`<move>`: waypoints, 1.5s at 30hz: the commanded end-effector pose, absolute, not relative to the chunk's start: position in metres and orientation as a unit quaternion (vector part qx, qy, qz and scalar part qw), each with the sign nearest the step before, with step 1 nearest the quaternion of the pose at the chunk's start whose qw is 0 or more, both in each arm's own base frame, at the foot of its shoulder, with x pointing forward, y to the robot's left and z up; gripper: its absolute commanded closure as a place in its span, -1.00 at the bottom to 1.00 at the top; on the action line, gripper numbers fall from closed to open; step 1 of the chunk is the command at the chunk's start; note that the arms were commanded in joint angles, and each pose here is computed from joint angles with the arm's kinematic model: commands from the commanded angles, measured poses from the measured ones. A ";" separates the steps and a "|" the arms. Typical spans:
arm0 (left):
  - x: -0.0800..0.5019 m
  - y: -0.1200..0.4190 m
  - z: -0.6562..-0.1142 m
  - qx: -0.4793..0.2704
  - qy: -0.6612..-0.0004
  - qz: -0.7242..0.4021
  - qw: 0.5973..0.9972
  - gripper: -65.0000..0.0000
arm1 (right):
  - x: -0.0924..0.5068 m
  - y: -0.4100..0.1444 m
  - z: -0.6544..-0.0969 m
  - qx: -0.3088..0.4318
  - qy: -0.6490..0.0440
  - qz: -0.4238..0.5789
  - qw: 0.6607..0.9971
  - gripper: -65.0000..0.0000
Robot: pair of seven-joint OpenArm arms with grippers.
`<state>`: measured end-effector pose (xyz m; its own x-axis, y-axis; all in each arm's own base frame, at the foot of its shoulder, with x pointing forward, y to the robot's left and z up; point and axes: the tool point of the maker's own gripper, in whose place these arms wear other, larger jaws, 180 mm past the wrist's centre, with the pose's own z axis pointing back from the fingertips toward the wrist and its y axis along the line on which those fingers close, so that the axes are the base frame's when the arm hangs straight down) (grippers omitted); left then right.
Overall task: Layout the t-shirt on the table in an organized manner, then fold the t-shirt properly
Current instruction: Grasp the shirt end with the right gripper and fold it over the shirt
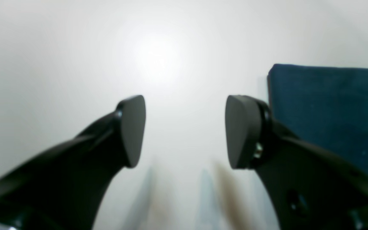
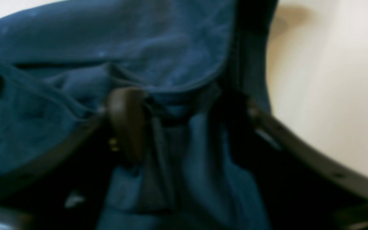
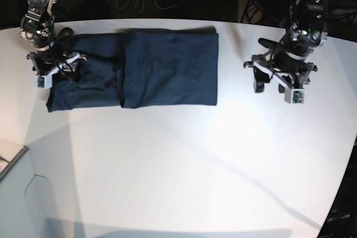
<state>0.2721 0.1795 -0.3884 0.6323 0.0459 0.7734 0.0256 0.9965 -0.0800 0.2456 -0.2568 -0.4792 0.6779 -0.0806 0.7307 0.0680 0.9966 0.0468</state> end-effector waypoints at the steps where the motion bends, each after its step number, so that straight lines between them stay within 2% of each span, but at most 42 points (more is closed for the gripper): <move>1: 0.279 0.181 -0.377 -0.039 -0.449 0.003 0.893 -0.18 | 0.226 -0.264 -0.495 -0.013 -0.345 -0.026 0.938 0.14; 4: 0.280 0.182 -0.377 -0.038 -0.450 0.003 0.892 -0.18 | 0.226 -0.263 -0.495 -0.011 -0.345 -0.027 0.938 0.50; 7: 0.280 0.182 -0.377 -0.038 -0.450 0.002 0.892 -0.18 | 0.226 -0.262 -0.496 -0.011 -0.345 -0.027 0.938 0.95; 8: 0.280 0.182 -0.377 -0.038 -0.450 0.002 0.892 -0.18 | 0.226 -0.262 -0.495 -0.011 -0.345 -0.026 0.938 1.00; 15: 0.276 0.185 -0.390 -0.037 -0.434 0.008 0.900 -0.18 | 0.235 -0.256 -0.473 -0.018 -0.377 -0.018 0.926 1.00; 25: 0.269 0.187 -0.410 -0.041 -0.409 0.020 0.911 -0.18 | 0.254 -0.229 -0.405 -0.029 -0.462 0.006 0.887 1.00; 32: 0.269 0.188 -0.410 -0.040 -0.409 0.019 0.911 -0.18 | 0.255 -0.178 -0.371 0.000 -0.494 0.077 0.866 1.00; 45: 0.266 0.188 -0.412 -0.040 -0.405 0.019 0.913 -0.18 | 0.257 -0.047 -0.344 0.126 -0.520 0.191 0.823 1.00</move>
